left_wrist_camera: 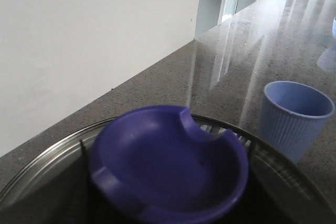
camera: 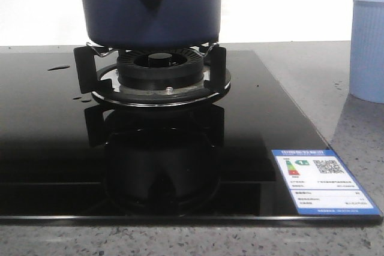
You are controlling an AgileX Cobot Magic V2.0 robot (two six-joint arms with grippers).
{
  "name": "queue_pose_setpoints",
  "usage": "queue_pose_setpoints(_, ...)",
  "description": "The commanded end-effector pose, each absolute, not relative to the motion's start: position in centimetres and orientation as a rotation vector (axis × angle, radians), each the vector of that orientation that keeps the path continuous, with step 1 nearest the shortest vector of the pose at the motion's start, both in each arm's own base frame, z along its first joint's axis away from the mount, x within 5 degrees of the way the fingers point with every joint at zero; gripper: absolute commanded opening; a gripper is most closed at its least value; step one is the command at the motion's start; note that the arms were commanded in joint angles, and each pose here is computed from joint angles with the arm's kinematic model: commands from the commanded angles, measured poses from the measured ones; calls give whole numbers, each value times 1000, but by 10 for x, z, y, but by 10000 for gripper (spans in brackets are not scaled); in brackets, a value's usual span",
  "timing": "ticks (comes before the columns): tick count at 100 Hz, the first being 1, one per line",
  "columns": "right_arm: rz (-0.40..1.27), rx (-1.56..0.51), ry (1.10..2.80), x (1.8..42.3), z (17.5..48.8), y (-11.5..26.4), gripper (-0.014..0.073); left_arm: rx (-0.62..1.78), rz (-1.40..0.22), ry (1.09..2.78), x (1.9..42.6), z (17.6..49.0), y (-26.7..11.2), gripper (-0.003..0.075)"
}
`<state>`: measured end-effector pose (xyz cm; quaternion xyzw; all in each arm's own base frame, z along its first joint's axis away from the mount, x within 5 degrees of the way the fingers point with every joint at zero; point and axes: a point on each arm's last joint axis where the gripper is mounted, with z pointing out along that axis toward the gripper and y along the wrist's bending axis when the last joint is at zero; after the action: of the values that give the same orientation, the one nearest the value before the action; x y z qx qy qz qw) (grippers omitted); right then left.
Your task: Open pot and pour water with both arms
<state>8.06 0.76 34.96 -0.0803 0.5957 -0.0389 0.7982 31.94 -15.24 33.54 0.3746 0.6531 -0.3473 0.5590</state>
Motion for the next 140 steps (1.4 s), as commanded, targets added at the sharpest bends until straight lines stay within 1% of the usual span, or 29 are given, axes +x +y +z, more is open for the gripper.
queue_pose_setpoints(1, -70, -175, 1236, 79, 359, 9, -66, 847, -858, 1440, 311, 364, -153, 443)
queue_pose_setpoints(9, -78, -165, 1250, 79, 358, 8, -66, 826, -870, 1433, 311, 366, -152, 578)
queue_pose_setpoints(16, -88, -153, 1267, 80, 357, 6, -66, 796, -887, 1414, 309, 372, -151, 651)
queue_pose_setpoints(21, -91, -149, 1273, 80, 356, 6, -66, 771, -896, 1397, 307, 377, -150, 671)
queue_pose_setpoints(34, -95, -144, 1281, 80, 356, 5, -66, 749, -876, 1335, 294, 399, -140, 666)
queue_pose_setpoints(39, -95, -144, 1281, 80, 356, 5, -66, 745, -855, 1308, 287, 409, -134, 646)
queue_pose_setpoints(46, -95, -144, 1281, 80, 356, 5, -66, 719, -829, 1290, 276, 423, -123, 582)
queue_pose_setpoints(53, -97, -142, 1284, 80, 356, 5, -66, 677, -793, 1310, 264, 437, -111, 478)
queue_pose_setpoints(57, -98, -140, 1286, 80, 355, 5, -66, 652, -778, 1327, 255, 444, -103, 405)
queue_pose_setpoints(65, -103, -135, 1285, 78, 356, 4, -67, 665, -713, 1365, 238, 453, -91, 259)
queue_pose_setpoints(69, -105, -133, 1276, 76, 356, 4, -70, 672, -678, 1377, 227, 458, -85, 199)
queue_pose_setpoints(72, -106, -133, 1267, 74, 357, 4, -74, 689, -640, 1396, 220, 460, -82, 141)
queue_pose_setpoints(77, -109, -130, 1256, 71, 357, 4, -74, 697, -592, 1414, 207, 461, -77, 66)
queue_pose_setpoints(84, -113, -118, 1244, 65, 358, 3, -74, 682, -538, 1417, 189, 459, -71, -22)
queue_pose_setpoints(95, -80, -66, 1246, 59, 355, 2, -74, 580, -447, 1407, 163, 450, -61, -19)
queue_pose_setpoints(113, 9, -59, 1273, 57, 332, 4, -74, 359, -286, 1426, 127, 408, -39, -19)
queue_pose_setpoints(125, 116, -64, 1318, 59, 319, 8, -74, 299, -255, 1440, 107, 376, -33, -19)
queue_pose_setpoints(140, 215, -111, 1404, 62, 305, 12, -74, 278, -283, 1472, 90, 339, -32, -19)
